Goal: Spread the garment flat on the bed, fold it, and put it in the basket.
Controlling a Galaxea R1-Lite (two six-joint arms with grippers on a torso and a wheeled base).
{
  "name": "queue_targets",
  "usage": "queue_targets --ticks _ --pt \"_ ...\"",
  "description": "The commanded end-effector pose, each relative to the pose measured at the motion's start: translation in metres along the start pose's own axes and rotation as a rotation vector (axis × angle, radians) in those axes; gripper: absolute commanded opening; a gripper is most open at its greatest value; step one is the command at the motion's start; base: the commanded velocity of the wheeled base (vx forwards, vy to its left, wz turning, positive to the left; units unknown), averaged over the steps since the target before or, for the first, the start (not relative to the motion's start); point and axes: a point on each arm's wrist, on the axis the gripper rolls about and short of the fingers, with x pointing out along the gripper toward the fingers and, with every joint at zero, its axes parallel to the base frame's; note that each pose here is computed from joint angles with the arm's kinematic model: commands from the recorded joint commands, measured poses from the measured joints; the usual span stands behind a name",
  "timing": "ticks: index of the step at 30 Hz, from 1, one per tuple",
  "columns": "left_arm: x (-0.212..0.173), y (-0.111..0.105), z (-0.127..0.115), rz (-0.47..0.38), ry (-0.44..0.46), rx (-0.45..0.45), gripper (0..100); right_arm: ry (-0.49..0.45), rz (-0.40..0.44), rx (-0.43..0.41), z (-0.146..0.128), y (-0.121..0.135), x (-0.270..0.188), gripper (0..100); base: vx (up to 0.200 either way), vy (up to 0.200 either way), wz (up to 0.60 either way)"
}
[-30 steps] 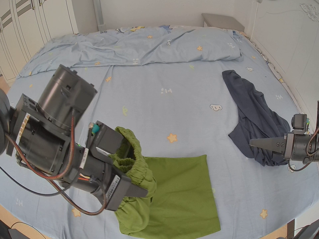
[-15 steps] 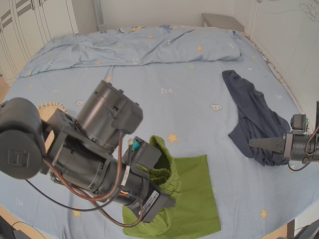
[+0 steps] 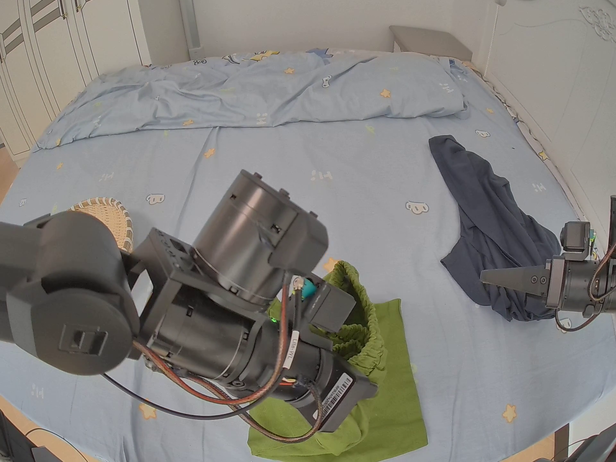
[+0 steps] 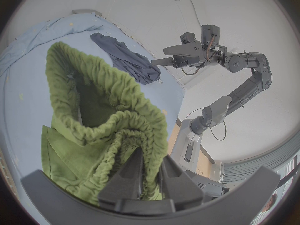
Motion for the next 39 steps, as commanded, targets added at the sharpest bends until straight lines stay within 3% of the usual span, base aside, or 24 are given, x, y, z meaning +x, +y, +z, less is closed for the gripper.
queue_targets --ticks 1,10,11,16,19,23,30,35,39 --pt "0.006 0.001 -0.003 0.0 0.021 -0.003 0 0.012 -0.004 0.007 0.0 -0.003 0.003 100 0.0 0.0 0.0" --pt "0.021 0.003 -0.003 -0.003 0.032 -0.003 0 0.012 -0.003 0.006 0.0 -0.002 0.004 100 0.0 0.0 0.0" --pt "0.025 0.004 -0.003 -0.005 0.034 -0.002 100 0.01 -0.002 0.005 0.0 -0.002 0.004 100 0.0 0.0 0.0" --pt "0.046 -0.001 0.0 -0.03 0.005 -0.037 100 0.006 -0.004 0.004 0.0 -0.002 0.003 100 0.0 0.0 0.0" --pt "0.06 -0.007 -0.003 -0.064 -0.061 -0.086 100 0.002 -0.005 0.002 0.001 -0.002 0.002 100 0.0 0.0 0.0" --pt "0.064 -0.006 -0.005 -0.089 -0.162 -0.072 100 0.004 -0.005 0.002 0.0 -0.002 0.002 100 0.0 0.0 0.0" --pt "0.065 -0.001 -0.009 -0.104 -0.258 -0.07 100 0.006 -0.002 0.003 0.0 -0.002 0.002 100 0.0 0.0 0.0" --pt "0.059 0.031 -0.008 -0.045 -0.289 -0.132 100 0.001 -0.005 0.003 0.001 -0.002 0.002 100 0.0 0.0 0.0" --pt "0.082 0.06 -0.008 0.001 -0.258 -0.201 100 0.001 0.0 -0.001 0.001 -0.001 0.001 100 0.0 0.0 0.0"
